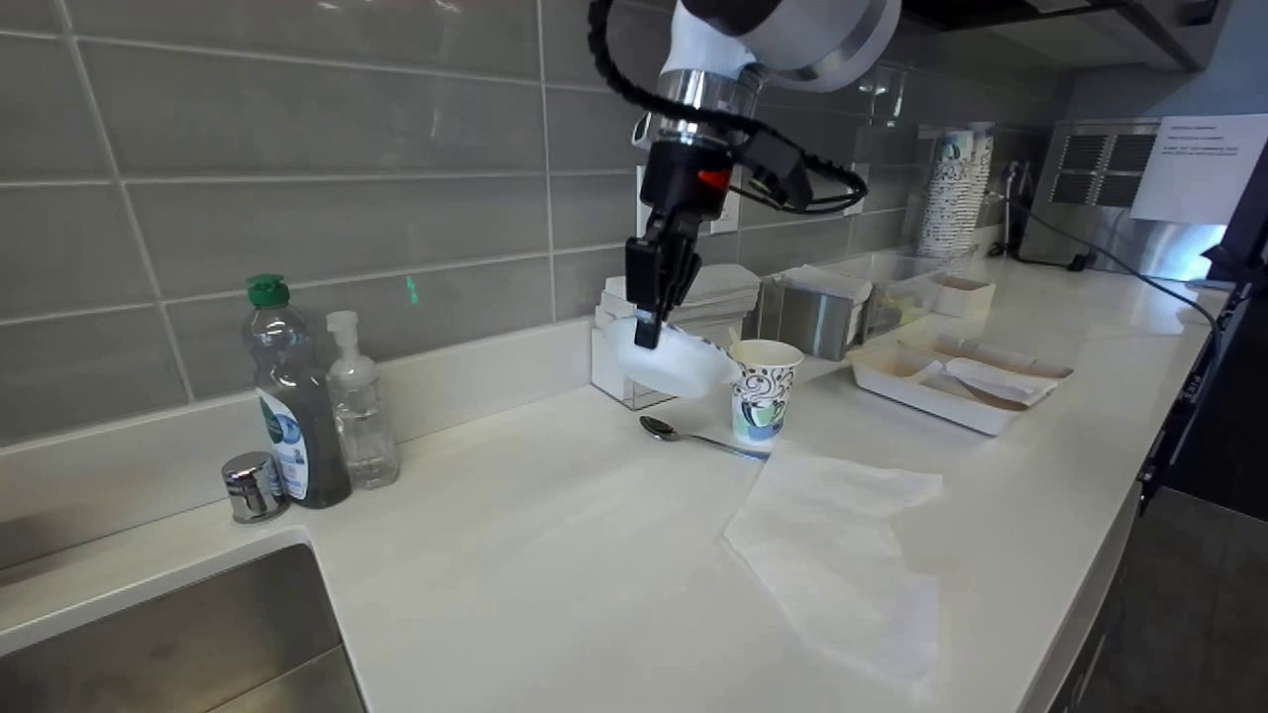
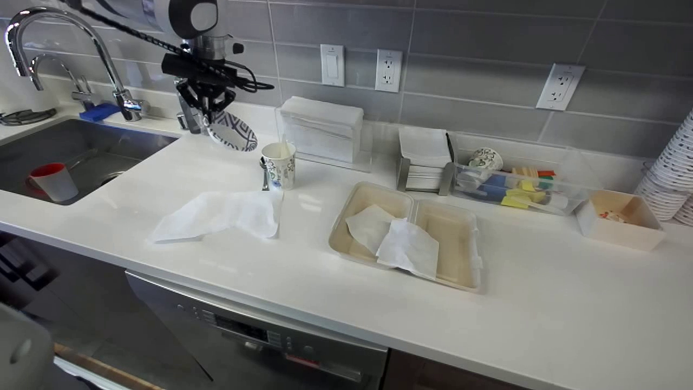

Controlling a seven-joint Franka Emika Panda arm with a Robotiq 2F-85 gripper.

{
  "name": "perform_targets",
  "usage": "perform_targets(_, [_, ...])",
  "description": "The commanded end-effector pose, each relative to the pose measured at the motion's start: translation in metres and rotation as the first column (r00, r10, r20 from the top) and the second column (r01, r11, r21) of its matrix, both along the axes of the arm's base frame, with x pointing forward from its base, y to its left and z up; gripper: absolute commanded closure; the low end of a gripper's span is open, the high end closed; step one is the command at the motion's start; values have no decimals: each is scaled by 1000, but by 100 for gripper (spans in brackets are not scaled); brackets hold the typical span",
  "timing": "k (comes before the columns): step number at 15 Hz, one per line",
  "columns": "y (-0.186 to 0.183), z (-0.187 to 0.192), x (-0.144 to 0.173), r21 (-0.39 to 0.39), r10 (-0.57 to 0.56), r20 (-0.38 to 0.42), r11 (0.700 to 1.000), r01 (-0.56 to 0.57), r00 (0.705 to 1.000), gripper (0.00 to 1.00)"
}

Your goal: Pick up the plate and pour it's contents in the cup

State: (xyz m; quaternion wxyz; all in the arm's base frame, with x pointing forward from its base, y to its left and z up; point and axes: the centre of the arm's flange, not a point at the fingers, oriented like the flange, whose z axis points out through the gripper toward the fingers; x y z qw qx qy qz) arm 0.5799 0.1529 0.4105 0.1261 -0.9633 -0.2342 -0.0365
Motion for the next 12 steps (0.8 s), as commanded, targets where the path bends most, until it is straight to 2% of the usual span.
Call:
perform_targets(1, [33, -32, 8, -185, 76, 55, 981, -64, 996, 99])
perform_targets(6, [81, -81, 5, -358, 200, 143, 924, -138, 969, 99])
perform_targets(10, [112, -113, 2, -415, 307, 167, 884, -215, 937, 99])
perform_targets(11, [116, -118, 0, -421, 321, 164, 878, -228, 933, 92])
perform_targets(12, [120, -120, -2, -425, 336, 159, 872, -243, 928, 69])
